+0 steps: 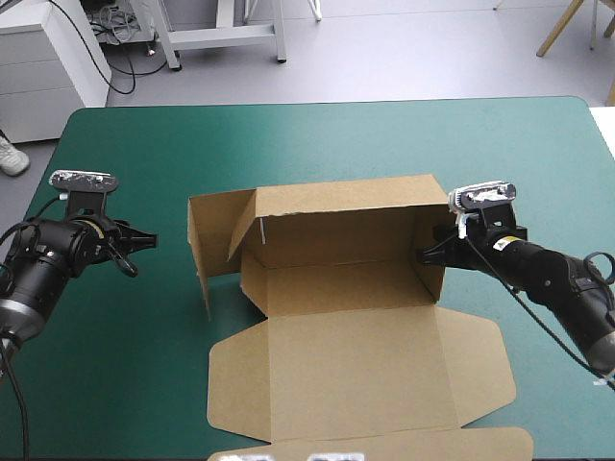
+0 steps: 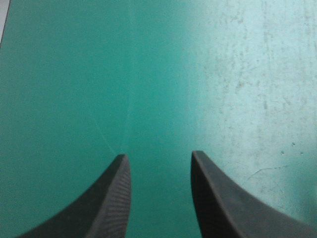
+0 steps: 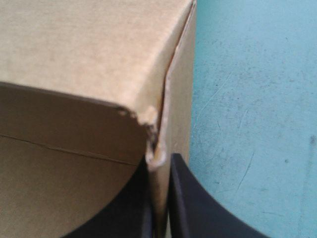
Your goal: Fold the box
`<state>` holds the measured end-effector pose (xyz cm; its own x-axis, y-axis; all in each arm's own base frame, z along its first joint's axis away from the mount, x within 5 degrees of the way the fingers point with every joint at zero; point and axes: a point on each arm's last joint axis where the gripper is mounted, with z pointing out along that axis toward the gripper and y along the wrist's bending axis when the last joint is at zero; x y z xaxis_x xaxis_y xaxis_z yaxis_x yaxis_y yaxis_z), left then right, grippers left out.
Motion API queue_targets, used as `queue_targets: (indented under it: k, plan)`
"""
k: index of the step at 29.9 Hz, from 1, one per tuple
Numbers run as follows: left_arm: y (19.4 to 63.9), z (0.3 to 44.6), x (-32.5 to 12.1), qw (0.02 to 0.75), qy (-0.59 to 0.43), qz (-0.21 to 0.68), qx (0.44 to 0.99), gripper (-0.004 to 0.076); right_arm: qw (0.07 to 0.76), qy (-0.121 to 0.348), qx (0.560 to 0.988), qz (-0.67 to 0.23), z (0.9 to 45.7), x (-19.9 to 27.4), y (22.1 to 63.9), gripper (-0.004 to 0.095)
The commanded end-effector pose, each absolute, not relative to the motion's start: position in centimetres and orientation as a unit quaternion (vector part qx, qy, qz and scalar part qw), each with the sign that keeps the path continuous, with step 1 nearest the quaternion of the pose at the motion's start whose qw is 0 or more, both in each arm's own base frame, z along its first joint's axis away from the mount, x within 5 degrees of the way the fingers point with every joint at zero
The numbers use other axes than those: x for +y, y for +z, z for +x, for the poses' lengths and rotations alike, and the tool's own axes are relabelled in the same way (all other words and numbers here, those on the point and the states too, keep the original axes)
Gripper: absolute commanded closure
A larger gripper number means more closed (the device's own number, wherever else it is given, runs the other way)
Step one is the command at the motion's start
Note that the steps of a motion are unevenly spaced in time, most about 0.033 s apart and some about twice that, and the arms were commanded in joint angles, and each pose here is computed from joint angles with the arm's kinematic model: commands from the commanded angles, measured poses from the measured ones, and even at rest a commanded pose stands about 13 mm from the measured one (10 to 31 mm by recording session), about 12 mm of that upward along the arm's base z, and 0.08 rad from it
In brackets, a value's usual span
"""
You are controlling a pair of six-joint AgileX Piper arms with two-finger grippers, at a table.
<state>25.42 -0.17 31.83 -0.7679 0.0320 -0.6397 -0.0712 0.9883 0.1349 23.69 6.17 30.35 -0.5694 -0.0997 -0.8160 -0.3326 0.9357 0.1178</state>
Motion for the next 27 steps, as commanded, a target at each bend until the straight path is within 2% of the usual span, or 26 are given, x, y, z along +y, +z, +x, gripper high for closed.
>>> queue_targets:
  k: [1,6,9,12,19,27]
  plan:
    - [33.6,25.2,-0.2,0.384,0.068,-0.016,0.921,0.0446,0.464,0.131,0.87,-0.102,23.8,6.0,33.7,0.0921]
    - [33.6,25.2,-0.2,0.384,0.07,-0.01,0.921,0.0446,0.451,0.098,0.882,-0.094,23.9,5.4,36.7,0.0921]
    - [33.6,25.2,-0.2,0.382,0.073,-0.003,0.921,0.0449,0.403,0.083,0.907,-0.091,24.5,5.3,37.5,0.0921]
    - [33.6,25.2,-0.2,0.381,0.074,-0.002,0.922,0.0451,0.334,0.082,0.934,-0.099,25.7,5.6,37.6,0.0921]
    - [33.5,25.1,-0.2,0.374,0.08,0.008,0.924,0.0451,0.233,0.082,0.963,-0.11,29.5,6.5,36.9,0.0922]
    - [33.3,25.0,-0.1,0.362,0.086,0.017,0.928,0.0457,0.204,0.1,0.968,-0.11,34.6,7.8,35.4,0.0921]
